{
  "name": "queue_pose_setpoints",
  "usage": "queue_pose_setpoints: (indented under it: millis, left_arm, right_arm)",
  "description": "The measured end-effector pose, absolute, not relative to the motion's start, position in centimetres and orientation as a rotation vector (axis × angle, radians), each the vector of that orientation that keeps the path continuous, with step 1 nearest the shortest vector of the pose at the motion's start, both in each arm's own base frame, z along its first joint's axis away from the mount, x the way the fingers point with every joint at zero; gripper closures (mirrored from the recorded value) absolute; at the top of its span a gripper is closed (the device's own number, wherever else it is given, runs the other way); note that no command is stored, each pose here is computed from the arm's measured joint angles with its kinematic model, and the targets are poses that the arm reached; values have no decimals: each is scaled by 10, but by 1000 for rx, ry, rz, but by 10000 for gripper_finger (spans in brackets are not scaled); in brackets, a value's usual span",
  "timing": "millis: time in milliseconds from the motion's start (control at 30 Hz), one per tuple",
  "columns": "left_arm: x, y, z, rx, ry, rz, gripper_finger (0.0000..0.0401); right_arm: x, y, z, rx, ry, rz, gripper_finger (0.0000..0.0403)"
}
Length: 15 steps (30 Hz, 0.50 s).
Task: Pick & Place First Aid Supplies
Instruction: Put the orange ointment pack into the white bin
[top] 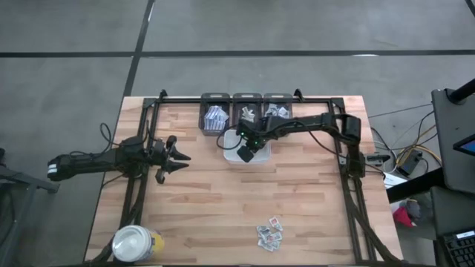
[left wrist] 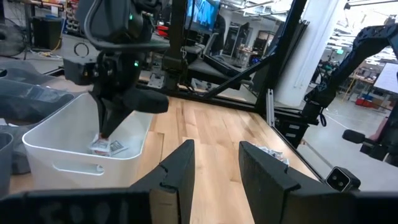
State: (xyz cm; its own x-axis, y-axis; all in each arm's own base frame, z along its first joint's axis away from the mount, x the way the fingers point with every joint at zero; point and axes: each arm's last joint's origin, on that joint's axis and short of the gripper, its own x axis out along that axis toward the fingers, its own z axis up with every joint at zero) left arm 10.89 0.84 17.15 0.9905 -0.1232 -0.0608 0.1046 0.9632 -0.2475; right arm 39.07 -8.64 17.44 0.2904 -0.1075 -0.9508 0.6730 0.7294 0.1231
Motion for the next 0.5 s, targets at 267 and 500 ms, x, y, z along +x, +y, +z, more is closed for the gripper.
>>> queue_pose_setpoints:
  millis: [267,500]
  left_arm:
    - [109,8,171,-247,76,-115,282]
    - [109,8,171,-248,76,-115,282]
  right_arm:
    - [392,-86,171,556,1190,-521,394]
    - [392,-85,171,520,1206,-457,375]
